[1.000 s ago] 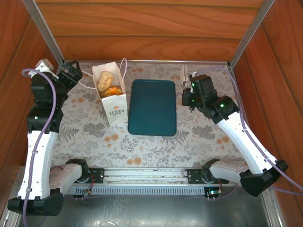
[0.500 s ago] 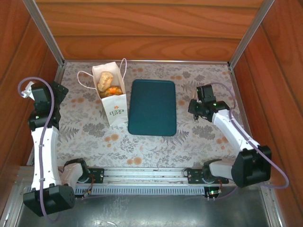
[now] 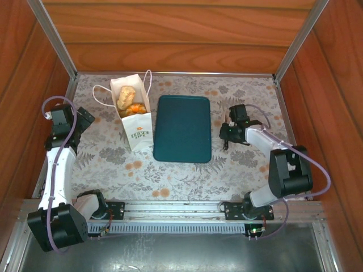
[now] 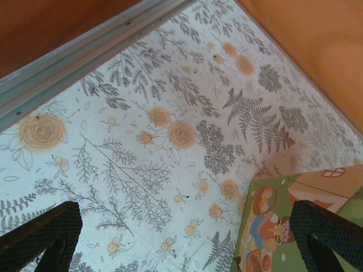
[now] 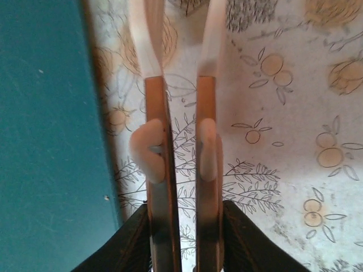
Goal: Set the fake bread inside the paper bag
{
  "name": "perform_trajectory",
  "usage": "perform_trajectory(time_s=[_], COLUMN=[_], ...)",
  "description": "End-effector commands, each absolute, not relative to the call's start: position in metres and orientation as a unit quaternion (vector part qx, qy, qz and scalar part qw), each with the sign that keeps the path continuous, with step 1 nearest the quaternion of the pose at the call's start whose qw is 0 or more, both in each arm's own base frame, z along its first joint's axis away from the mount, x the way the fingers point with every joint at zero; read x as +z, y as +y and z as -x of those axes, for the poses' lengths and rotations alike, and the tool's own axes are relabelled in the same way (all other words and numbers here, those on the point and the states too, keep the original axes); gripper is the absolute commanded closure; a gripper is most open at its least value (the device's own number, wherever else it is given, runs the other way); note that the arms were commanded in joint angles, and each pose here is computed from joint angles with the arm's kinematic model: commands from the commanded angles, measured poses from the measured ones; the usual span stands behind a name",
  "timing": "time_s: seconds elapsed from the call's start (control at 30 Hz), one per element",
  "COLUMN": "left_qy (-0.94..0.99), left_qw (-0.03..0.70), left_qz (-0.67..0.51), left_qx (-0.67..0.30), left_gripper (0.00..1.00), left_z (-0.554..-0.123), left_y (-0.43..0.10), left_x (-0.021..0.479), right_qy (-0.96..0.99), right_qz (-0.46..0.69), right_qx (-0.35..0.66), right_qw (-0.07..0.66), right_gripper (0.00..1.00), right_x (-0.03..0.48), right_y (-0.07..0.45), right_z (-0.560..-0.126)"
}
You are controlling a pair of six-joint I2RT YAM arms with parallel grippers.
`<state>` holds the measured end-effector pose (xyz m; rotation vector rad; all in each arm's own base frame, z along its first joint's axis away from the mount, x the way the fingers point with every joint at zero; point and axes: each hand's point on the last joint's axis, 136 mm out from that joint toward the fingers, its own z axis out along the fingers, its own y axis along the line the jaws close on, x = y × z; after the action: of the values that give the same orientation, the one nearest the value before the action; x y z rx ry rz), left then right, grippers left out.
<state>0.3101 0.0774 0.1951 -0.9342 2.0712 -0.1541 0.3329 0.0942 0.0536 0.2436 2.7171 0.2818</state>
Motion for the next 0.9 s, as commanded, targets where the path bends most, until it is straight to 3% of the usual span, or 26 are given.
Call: perform_trajectory(time_s=[0.0,0.1,0.3,0.43,0.63,0.87], left_qy=[0.825,0.826,0.823,0.822,0.818,0.809], left_qw=[0.435,0.437,0.446,0.452,0.47,0.538], left_qz=[0.352,0.348,0.34,0.332,0.318,0.238], left_qx=[-0.072,-0.075,-0.087,-0.096,-0.1,-0.001], left_gripper=[0.0,0.0,0.0,0.0,0.0,0.0], left_z=[-0.317,-0.318,-0.322,-0.326,-0.335,-0.342], left_y=[0.075,0.074,0.07,0.067,0.066,0.052], left_x=[0.199,0.197,0.199,0.2,0.204,0.203], right_qy=[0.972,0.975,0.975,0.971,0.958,0.933], right_qz=[-0.098,-0.105,-0.106,-0.103,-0.105,-0.117], right_qx=[0.111,0.109,0.121,0.133,0.139,0.081], right_qw=[0.183,0.163,0.156,0.17,0.227,0.329], right_gripper=[0.61,0.53,0.26,0.02,0.0,0.0], right_x=[0.042,0.031,0.032,0.05,0.102,0.155], right_y=[0.095,0.094,0.098,0.1,0.094,0.061], right_z=[-0.333,-0.329,-0.327,-0.328,-0.332,-0.344])
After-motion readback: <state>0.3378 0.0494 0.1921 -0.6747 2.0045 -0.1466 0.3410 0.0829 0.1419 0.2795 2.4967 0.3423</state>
